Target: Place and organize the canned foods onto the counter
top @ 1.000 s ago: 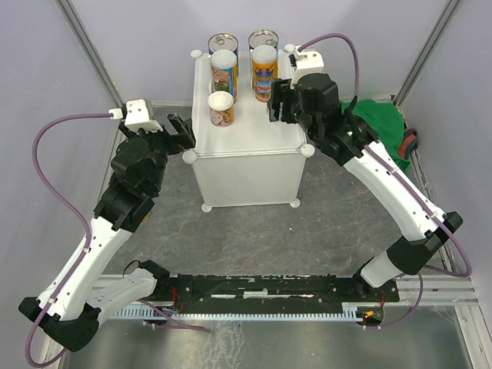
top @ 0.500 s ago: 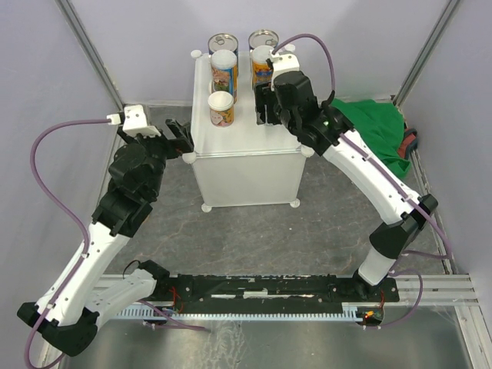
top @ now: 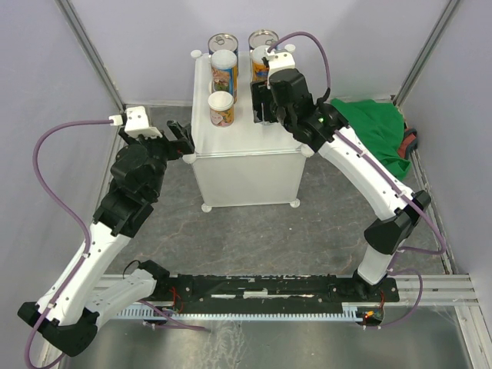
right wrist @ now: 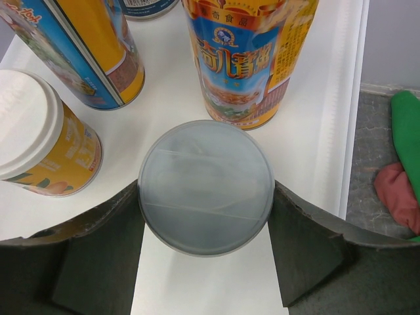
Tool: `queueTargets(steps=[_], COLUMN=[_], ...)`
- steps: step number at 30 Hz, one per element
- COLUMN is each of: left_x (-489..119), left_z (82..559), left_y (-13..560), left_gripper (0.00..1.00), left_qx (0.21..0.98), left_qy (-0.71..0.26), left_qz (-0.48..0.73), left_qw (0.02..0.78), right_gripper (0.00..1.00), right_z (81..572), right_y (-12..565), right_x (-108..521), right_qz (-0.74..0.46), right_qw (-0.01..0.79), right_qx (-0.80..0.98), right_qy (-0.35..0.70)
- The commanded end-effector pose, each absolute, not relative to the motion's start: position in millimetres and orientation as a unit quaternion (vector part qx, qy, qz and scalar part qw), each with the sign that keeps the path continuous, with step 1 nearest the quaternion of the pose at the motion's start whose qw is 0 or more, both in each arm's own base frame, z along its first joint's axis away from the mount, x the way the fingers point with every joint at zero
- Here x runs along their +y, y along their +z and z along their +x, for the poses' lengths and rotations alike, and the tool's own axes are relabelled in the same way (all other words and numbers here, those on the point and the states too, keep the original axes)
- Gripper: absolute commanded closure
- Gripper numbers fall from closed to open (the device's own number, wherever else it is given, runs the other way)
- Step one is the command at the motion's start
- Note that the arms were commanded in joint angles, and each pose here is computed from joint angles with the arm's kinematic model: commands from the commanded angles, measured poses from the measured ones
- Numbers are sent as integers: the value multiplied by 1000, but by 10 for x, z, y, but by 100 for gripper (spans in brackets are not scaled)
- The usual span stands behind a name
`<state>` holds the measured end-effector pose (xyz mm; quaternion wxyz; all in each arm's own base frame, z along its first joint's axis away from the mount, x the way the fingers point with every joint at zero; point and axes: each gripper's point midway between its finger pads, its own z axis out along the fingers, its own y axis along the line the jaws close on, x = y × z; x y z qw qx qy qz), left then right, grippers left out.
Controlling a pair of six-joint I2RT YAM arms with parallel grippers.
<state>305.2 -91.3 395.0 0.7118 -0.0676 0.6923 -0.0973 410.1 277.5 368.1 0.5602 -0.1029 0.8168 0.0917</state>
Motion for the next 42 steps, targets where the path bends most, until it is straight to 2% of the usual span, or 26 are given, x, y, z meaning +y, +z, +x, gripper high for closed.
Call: queueTargets(steps=[1,6,11,16,21,26,42], left_x=[-925,-946,-961,-925,-882,-855,-758], left_z=[3040,3068,3085,3040,3004,2970,2853], left_y=[4051,4022,4011,3969,3948,3929,3751], left_gripper=[5,5,5,5,5,5,3], left_qx=[678,682,689,692,693,694,702], left_qy=[-111,-111,-110,-110,-105,-101,-90], left_qz=[-76,-75,-75,-81,-85,-83,-85], left_qw=[723,719,712,709,708,708,702], right_gripper=[65,35,20,12,10,0,1], right_z=[4126,4102,4054,4023,4016,4037,4132], right_y=[3970,3978,4020,4052,4042,4076,4172], right_x=[2795,2778,2743,2724,2724,2726,2747], right_qz=[-90,-89,-87,-87,-88,-89,-86], right_qw=[590,591,598,599,597,600,622], right_qx=[795,794,789,788,789,787,770], right_qy=[106,107,113,116,116,114,107])
